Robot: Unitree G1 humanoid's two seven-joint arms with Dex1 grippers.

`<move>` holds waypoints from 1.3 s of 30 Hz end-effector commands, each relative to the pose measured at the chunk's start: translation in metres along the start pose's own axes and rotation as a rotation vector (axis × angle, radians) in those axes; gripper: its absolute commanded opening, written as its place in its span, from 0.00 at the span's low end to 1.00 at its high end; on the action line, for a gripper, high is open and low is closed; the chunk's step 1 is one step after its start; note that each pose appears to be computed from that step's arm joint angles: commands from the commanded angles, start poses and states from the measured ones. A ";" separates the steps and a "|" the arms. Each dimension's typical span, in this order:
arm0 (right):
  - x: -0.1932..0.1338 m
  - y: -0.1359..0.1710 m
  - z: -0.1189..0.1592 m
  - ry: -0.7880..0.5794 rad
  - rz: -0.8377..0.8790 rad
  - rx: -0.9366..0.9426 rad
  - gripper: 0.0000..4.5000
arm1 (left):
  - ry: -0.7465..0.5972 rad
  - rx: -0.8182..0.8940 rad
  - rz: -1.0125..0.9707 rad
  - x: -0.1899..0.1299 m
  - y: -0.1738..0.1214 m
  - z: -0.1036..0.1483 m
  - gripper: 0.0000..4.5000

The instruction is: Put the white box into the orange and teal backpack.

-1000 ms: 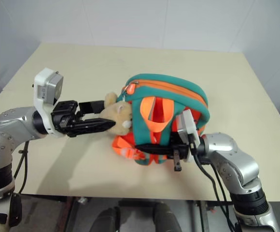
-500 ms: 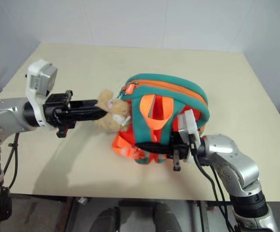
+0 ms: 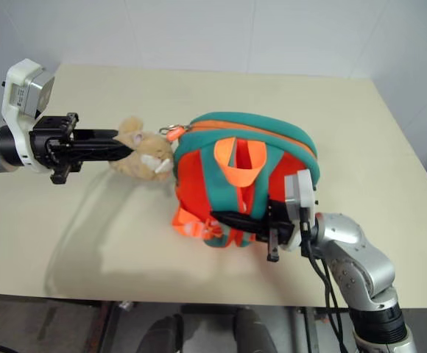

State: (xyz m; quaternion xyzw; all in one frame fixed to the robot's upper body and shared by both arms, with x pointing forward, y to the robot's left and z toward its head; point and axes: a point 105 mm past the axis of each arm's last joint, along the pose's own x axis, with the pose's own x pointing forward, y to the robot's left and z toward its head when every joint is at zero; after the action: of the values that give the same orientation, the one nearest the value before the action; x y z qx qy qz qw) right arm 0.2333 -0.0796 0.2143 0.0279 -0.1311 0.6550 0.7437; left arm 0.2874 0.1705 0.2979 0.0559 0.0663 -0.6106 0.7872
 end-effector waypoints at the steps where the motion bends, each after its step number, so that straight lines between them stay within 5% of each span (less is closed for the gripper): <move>1: 0.000 0.006 0.016 -0.056 0.004 -0.063 0.00 | 0.057 0.043 0.020 -0.014 0.007 0.003 0.14; 25: 0.002 0.007 0.013 -0.042 -0.011 -0.061 0.00 | 0.516 -0.070 -0.046 0.003 0.063 -0.106 0.14; 31: 0.001 0.007 0.010 -0.002 -0.013 -0.055 0.00 | 0.490 -0.031 -0.060 0.012 0.068 -0.109 0.14; 35: -0.004 0.002 0.004 0.064 -0.041 -0.045 0.00 | 0.299 0.046 -0.090 0.020 0.064 -0.086 0.14; 39: -0.016 -0.001 -0.014 0.244 -0.082 0.000 0.00 | 0.274 0.102 -0.101 0.012 0.059 -0.087 0.14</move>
State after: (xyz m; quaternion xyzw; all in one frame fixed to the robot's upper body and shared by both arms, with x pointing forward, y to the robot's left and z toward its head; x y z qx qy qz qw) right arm 0.2395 -0.0911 0.1972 -0.0262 -0.0506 0.6234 0.7798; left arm 0.3521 0.1857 0.2001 0.1638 0.1675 -0.6213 0.7477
